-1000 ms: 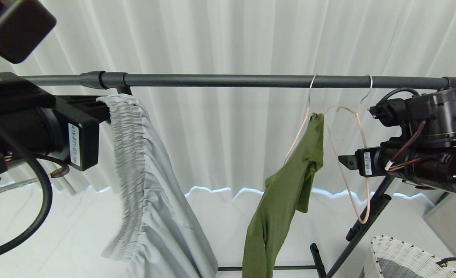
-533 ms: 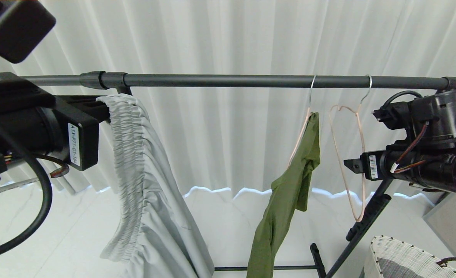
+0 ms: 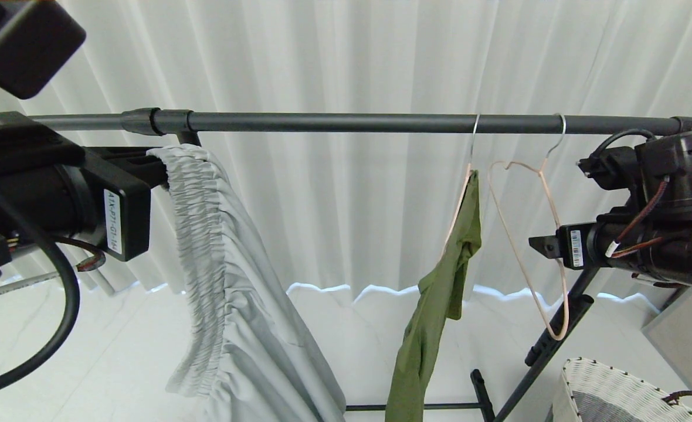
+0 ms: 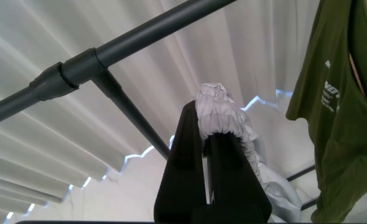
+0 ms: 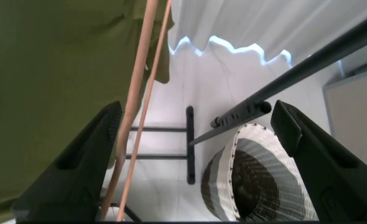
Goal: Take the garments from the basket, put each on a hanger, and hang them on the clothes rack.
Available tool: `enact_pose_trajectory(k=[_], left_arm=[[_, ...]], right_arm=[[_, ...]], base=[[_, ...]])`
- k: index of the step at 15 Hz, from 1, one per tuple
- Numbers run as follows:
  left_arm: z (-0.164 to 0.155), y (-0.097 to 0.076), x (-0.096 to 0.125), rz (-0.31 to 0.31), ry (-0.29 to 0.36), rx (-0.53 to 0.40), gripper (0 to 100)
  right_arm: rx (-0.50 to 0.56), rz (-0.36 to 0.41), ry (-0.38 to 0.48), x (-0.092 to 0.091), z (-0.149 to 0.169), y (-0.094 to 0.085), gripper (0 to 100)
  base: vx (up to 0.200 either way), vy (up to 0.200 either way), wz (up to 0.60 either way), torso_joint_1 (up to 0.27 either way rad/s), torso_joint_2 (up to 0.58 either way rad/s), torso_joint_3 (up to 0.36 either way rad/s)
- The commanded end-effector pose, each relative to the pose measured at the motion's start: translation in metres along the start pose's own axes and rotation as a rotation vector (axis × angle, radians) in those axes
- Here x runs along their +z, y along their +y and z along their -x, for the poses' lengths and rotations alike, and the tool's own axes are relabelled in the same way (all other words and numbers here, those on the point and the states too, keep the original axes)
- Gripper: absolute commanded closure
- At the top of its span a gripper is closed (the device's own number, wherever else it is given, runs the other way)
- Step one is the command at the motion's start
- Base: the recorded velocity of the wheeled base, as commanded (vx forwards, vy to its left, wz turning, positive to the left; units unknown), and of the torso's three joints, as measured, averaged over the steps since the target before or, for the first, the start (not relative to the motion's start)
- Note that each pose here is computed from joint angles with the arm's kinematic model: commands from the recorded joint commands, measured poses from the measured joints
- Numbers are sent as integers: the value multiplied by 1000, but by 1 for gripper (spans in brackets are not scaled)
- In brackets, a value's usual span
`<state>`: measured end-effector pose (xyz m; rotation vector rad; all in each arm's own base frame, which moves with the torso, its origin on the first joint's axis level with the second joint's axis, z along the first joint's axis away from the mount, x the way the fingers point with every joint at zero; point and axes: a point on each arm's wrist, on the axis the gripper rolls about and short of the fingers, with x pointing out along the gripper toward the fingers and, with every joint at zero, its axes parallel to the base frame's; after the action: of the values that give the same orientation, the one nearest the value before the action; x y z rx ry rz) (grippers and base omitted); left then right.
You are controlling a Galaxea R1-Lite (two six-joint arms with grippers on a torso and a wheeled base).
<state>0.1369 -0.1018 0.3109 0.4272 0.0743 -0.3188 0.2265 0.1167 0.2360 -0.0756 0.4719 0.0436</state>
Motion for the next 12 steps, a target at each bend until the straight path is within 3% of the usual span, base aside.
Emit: enact_pose_trajectory(k=[1, 6, 12], left_arm=[[0, 0, 0, 1, -1, 1, 100], [0, 0, 0, 6, -1, 2, 100], [2, 1, 1, 8, -6, 4, 100]], right_arm=[[14, 3, -9, 3, 2, 4, 0], [29, 18, 13, 0, -3, 12, 0], [22, -18, 40, -4, -14, 16, 0]], base=[[0, 0, 0, 0, 0, 0], [0, 0, 0, 0, 0, 0], [0, 0, 0, 0, 0, 0]])
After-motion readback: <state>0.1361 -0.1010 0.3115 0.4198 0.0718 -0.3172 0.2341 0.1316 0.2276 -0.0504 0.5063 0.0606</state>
